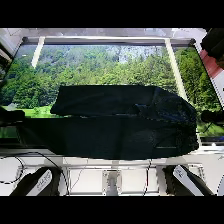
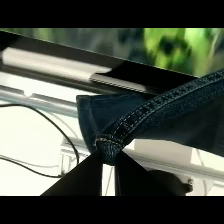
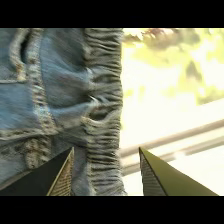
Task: Fold the clothes and pants, and hang the long-sleeved shirts on hangers.
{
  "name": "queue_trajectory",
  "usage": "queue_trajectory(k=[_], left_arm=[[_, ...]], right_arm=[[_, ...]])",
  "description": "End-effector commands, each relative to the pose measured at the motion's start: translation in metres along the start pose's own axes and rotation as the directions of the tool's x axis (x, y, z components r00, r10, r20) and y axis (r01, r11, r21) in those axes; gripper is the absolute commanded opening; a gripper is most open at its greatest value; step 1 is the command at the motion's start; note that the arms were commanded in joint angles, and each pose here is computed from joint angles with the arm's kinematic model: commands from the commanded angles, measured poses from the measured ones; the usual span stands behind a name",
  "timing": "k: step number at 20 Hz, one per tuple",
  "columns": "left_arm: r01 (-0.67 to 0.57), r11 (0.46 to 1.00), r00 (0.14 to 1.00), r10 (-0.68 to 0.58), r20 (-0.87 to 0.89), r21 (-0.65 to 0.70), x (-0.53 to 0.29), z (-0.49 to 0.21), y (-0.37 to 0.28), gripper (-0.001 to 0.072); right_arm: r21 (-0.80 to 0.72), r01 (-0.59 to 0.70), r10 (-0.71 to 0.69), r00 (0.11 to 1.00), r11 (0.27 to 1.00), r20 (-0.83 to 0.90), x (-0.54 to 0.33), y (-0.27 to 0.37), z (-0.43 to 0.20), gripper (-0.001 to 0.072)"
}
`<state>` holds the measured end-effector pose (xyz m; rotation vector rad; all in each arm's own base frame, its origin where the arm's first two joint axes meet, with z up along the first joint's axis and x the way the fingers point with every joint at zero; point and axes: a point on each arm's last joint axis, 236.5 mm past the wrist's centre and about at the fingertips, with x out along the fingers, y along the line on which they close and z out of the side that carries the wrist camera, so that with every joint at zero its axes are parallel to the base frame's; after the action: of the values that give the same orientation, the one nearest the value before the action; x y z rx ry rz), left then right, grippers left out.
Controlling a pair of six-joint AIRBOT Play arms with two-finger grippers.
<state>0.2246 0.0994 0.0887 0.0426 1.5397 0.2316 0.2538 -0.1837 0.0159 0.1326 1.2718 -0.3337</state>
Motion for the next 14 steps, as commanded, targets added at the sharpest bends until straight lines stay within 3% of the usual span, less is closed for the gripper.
queue_trajectory(k=[1, 6, 9, 10, 11, 12, 14], left_arm=[[0.032, 0.998, 0.988, -0.025, -0.15, 0.046, 0.051, 0.017, 0.004, 0.0009], [0.01, 1.0, 0.99, -0.008, -0.144, 0.008, 0.097, 0.042, 0.037, 0.0008], [0.006, 1.0, 0.996, -0.007, -0.094, -0.011, 0.102, 0.048, 0.056, 0.002], [0.01, 1.0, 0.995, -0.011, -0.102, -0.008, 0.102, 0.044, 0.061, 0.01], [0.027, 0.999, 0.993, -0.029, -0.111, -0.02, 0.101, 0.038, 0.064, 0.0336], [0.059, 0.997, 0.993, -0.065, -0.102, -0.057, 0.101, 0.035, 0.064, 0.0486], [0.125, 0.983, 0.984, -0.14, -0.106, -0.133, 0.1, 0.022, 0.065, 0.0504]], right_arm=[[-0.028, 0.068, -0.069, 0.997, 0.997, -0.041, -0.002, -0.016, -0.01, 0.0454], [-0.069, 0.086, -0.091, 0.993, 0.994, -0.071, -0.011, -0.02, -0.025, 0.0455], [0.014, 0.049, -0.047, 0.993, 0.999, -0.107, -0.003, -0.02, -0.051, 0.0459], [0.04, 0.043, -0.038, 0.993, 0.998, -0.11, 0.001, -0.02, -0.059, 0.0478], [0.056, 0.042, -0.035, 0.993, 0.998, -0.116, 0.006, -0.019, -0.069, 0.0484], [0.068, 0.043, -0.034, 0.992, 0.997, -0.125, 0.011, -0.019, -0.078, 0.0484], [0.096, 0.035, -0.02, 0.988, 0.995, -0.155, 0.02, -0.015, -0.093, 0.0484]])
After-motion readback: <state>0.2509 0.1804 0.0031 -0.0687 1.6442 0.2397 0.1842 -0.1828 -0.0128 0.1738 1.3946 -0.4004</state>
